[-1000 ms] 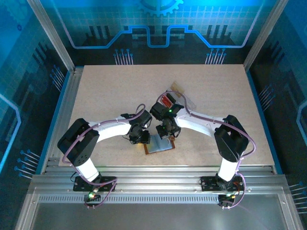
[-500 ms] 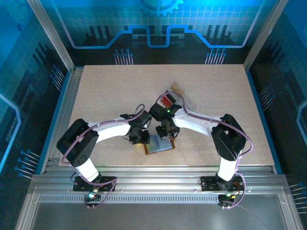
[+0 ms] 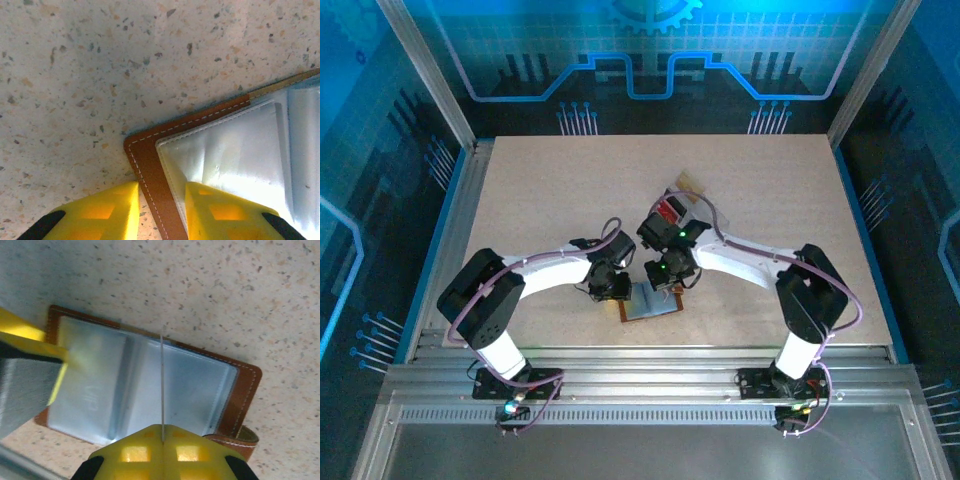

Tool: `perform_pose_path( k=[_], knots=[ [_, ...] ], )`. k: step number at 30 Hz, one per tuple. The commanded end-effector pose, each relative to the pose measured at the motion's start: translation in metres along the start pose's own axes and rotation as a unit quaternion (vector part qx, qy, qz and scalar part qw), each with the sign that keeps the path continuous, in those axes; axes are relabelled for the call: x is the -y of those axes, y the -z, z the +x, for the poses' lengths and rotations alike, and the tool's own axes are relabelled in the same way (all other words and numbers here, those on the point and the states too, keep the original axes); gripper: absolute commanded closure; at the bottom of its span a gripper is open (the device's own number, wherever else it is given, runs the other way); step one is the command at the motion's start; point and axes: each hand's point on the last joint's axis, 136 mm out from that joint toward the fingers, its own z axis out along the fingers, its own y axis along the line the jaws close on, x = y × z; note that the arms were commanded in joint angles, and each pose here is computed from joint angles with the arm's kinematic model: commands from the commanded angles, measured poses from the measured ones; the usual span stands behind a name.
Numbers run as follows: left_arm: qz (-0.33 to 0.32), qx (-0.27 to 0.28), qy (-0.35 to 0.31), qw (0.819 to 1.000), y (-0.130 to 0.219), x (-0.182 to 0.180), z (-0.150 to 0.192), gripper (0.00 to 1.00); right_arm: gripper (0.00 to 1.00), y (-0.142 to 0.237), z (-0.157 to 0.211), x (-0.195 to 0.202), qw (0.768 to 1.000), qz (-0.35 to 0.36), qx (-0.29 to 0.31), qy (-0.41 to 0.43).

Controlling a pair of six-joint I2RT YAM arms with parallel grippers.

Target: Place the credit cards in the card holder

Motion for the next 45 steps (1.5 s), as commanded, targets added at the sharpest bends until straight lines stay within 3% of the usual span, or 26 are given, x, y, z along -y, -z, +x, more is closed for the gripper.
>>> perform_pose_path(
  k=[1,13,20,45],
  knots=[
    [-0.004,-0.022,-0.002,1.000,-0.013,-0.005,0.012,0.72,1.00,0.007,-0.013,-0.021,0.995,-0.084,0.041,-0.021],
    [-0.002,-0.031,0.000,1.000,-0.018,-0.004,0.014,0.74,1.00,-0.010,-0.016,-0.014,0.975,-0.174,0.096,-0.103],
    [0.000,-0.035,0.003,0.999,-0.022,-0.004,0.015,0.74,1.00,-0.022,-0.008,-0.005,0.963,-0.211,0.086,-0.145],
    [0.003,-0.039,0.006,0.999,-0.024,-0.004,0.018,0.75,1.00,-0.031,-0.010,-0.007,0.948,-0.260,0.073,-0.167]
  ],
)
